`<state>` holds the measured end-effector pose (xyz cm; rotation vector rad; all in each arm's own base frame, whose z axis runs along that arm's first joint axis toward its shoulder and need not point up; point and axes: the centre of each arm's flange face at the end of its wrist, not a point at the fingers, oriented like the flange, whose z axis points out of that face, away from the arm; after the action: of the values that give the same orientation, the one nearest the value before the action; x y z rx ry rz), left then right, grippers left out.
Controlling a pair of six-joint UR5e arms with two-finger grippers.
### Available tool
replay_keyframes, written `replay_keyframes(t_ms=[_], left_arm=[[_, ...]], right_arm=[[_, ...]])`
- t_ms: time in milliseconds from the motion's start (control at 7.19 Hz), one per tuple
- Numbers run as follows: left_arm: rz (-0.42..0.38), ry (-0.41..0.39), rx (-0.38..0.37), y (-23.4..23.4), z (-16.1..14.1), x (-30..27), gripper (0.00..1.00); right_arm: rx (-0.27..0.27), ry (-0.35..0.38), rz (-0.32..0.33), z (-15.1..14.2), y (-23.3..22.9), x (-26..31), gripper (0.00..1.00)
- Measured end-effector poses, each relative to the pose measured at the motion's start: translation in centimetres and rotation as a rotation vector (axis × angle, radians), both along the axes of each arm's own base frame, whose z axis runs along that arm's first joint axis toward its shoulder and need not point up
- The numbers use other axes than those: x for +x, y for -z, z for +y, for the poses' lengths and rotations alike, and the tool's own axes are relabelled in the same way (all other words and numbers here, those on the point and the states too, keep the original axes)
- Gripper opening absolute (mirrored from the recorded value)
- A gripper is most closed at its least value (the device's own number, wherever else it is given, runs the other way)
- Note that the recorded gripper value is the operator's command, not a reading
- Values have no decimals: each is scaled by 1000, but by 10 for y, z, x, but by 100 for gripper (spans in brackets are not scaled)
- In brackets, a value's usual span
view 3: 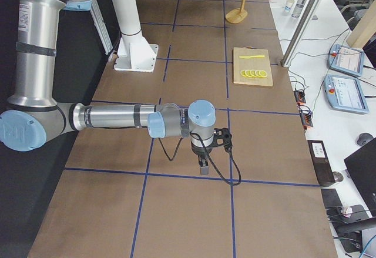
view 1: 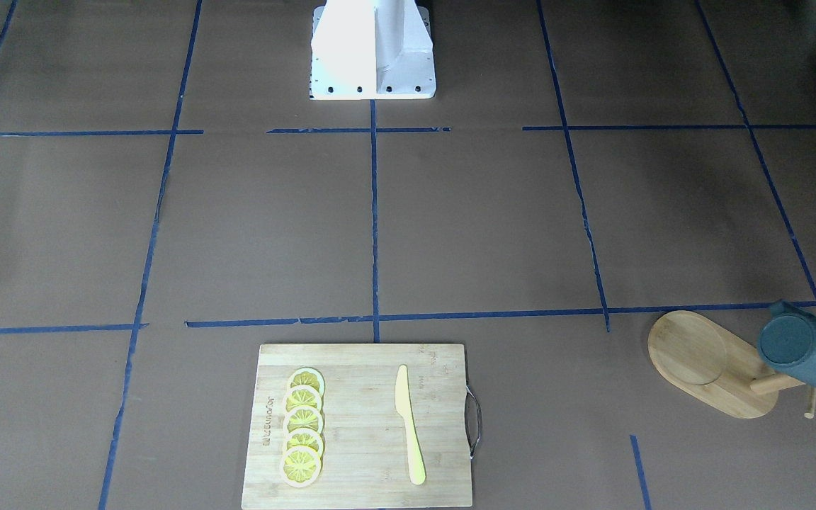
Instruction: Hang cup on storage rack
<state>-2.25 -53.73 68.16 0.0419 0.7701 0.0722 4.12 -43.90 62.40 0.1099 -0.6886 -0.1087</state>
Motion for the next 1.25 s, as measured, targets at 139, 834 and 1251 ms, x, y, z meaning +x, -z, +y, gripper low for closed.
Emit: replay_keyframes(t_ms=[139,834,1251], left_arm=[[-2,4,-43,9,14,-3,100],[95,27,-58,37,102,-15,100],[111,58,-63,37,111,-28,100]], right_arm=[[1,-1,-1,0,1,0,100],[-8,-14,-21,1,10,-1,100],[-12,-14,-24,5,6,-1,100]])
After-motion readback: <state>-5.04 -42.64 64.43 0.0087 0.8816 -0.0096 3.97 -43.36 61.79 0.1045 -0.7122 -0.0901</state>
